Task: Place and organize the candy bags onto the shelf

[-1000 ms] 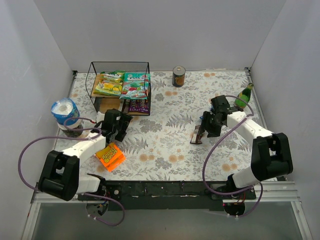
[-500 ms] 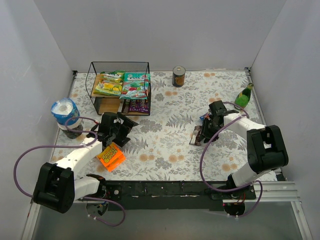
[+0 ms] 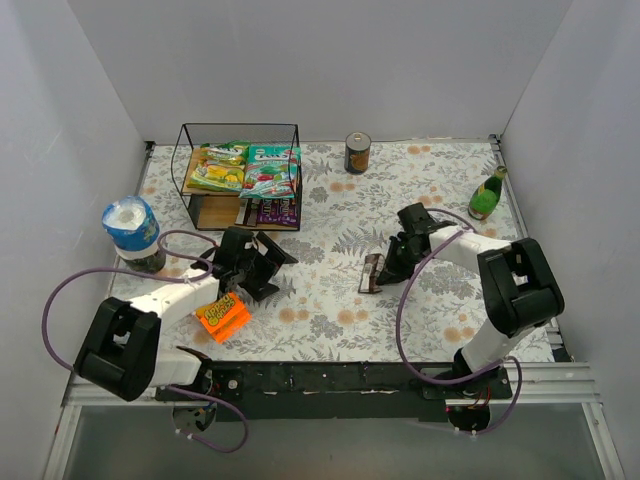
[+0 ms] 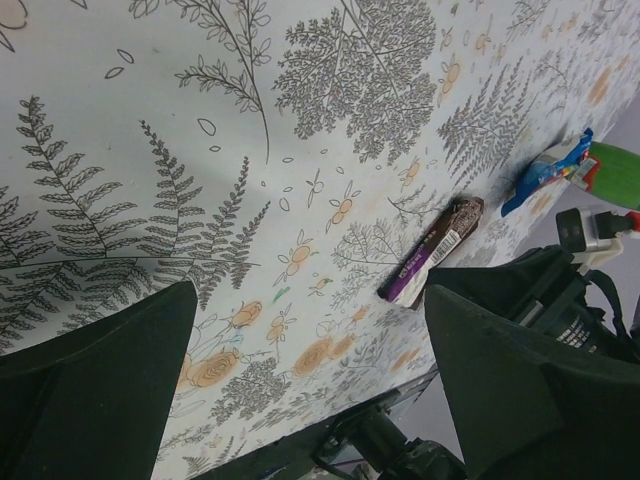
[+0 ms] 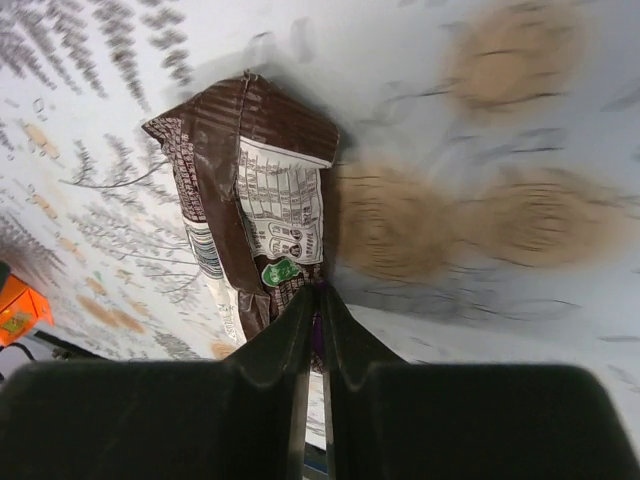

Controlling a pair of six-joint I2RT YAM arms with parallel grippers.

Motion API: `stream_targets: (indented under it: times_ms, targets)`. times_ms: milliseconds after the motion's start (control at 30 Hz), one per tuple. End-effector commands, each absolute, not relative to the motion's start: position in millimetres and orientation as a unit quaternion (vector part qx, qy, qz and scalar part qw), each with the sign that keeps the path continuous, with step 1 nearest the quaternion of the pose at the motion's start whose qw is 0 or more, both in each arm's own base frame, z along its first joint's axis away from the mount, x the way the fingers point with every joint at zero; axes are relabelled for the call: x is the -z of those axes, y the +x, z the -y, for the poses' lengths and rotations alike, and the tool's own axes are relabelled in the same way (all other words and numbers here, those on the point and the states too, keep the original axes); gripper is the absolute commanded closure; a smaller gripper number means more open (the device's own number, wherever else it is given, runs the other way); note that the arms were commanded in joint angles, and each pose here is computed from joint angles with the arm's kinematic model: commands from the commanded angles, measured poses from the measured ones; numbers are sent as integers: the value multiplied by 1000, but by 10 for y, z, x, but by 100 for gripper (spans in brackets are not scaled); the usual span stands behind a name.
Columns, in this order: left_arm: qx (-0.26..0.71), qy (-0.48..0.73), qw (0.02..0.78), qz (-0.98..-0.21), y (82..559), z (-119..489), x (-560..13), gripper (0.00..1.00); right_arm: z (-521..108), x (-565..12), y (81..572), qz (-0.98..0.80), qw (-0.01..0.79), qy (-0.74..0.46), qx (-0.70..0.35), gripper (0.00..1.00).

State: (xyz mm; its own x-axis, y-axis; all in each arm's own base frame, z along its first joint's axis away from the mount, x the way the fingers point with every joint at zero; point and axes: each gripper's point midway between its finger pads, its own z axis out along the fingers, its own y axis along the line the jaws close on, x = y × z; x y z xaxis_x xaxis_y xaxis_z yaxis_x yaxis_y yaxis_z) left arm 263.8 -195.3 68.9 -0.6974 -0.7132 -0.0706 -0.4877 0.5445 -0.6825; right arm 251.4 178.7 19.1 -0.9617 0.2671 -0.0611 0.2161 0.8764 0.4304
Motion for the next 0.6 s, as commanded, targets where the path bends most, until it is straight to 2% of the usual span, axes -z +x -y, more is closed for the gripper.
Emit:
stream_targets:
  times_ms: [0, 100, 267, 467, 567]
  targets:
    - [349, -330, 158, -863, 2674, 2117, -746, 2, -2318, -285, 2553, -956, 49, 130, -259, 88]
    - [346, -321, 145, -870, 2666, 2178, -691, 2, -2579, -389, 2570, -950, 44, 124, -283, 91]
    - [349, -308, 134, -875, 2628, 2253, -674, 2, -2476, -581, 2638, -954, 77, 120, -264, 84]
    - [348, -298, 125, -880, 2557, 2269, -631, 2, -2357, -359, 2400, -962, 51, 92, -252, 85]
    - [349, -294, 118, -882, 2527, 2289, -618, 5, -2330, -261, 2380, -965, 48, 86, -244, 87]
